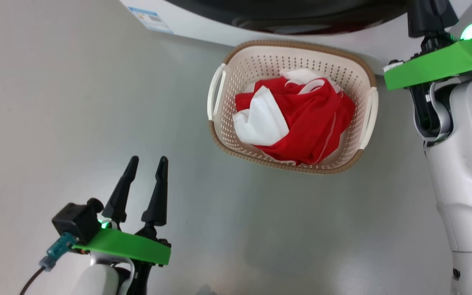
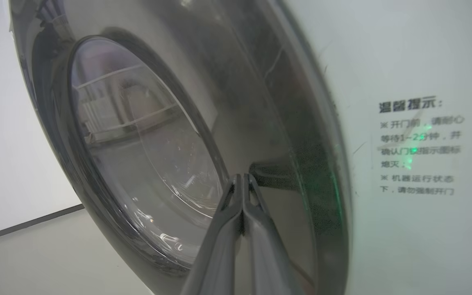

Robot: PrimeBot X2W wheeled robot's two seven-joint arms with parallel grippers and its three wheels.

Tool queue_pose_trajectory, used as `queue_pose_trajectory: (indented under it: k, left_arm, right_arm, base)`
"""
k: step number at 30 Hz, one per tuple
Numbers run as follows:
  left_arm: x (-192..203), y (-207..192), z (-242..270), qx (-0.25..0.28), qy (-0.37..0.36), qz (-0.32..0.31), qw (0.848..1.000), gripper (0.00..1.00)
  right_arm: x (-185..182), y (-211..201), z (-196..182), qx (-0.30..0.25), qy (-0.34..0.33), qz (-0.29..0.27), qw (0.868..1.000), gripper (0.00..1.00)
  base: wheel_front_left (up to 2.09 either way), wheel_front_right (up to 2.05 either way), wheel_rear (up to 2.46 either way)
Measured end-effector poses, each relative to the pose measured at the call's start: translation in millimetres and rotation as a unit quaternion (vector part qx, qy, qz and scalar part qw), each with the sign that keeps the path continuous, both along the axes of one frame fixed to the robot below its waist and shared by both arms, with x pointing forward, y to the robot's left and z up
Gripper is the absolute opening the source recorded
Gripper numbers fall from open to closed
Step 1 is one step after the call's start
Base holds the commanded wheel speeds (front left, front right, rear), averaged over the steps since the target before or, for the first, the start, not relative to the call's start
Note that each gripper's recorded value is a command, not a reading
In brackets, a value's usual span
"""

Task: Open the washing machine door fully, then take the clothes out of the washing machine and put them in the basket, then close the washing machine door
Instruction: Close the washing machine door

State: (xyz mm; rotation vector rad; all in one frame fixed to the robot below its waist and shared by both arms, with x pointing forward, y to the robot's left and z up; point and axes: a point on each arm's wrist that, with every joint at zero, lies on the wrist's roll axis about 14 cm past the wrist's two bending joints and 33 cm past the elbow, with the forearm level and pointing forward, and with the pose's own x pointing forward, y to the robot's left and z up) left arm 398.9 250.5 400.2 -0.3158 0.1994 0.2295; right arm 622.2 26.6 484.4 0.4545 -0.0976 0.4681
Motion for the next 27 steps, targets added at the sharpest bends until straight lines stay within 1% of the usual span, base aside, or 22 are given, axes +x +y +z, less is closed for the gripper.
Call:
queue_pose_trajectory:
  k: [8, 13, 17, 19, 21, 22, 25, 27]
  left_arm:
    - [3, 1, -11, -0.001, 0.013, 0.003, 1.000, 1.00]
    - [3, 1, -5, -0.001, 0.005, 0.003, 1.000, 1.00]
    - [4, 0, 4, 0.011, -0.005, -0.004, 1.000, 1.00]
    - [1, 2, 8, 0.016, -0.008, -0.002, 1.000, 1.00]
    - [-2, 5, 11, 0.025, -0.010, 0.001, 1.000, 1.00]
    - [-4, 5, 13, 0.027, -0.012, 0.001, 1.000, 1.00]
    - [-11, 5, 18, 0.030, -0.016, 0.002, 0.999, 1.00]
    - [-16, 4, 21, 0.032, -0.019, 0.001, 0.999, 1.00]
  right_arm:
    - [6, 10, -5, 0.018, 0.000, 0.005, 1.000, 0.00]
    - [-1, 11, -2, 0.002, -0.003, 0.013, 1.000, 0.00]
    - [-22, 10, -15, -0.022, 0.016, 0.024, 0.999, 0.00]
    - [-39, 10, -25, -0.031, 0.032, 0.034, 0.998, 0.08]
    - [-55, 9, -32, -0.038, 0.047, 0.040, 0.997, 0.18]
    - [-63, 8, -34, -0.042, 0.052, 0.043, 0.997, 0.30]
    - [-84, 1, -38, -0.053, 0.063, 0.045, 0.996, 0.45]
    - [-97, -6, -39, -0.052, 0.072, 0.041, 0.995, 0.69]
  base:
    - [0.00, 0.00, 0.00]
    - [0.00, 0.00, 0.00]
    - [0.00, 0.00, 0.00]
    - [0.00, 0.00, 0.00]
    - [0.00, 0.00, 0.00]
    - [0.00, 0.00, 0.00]
    - [0.00, 0.00, 0.00]
    - [0.00, 0.00, 0.00]
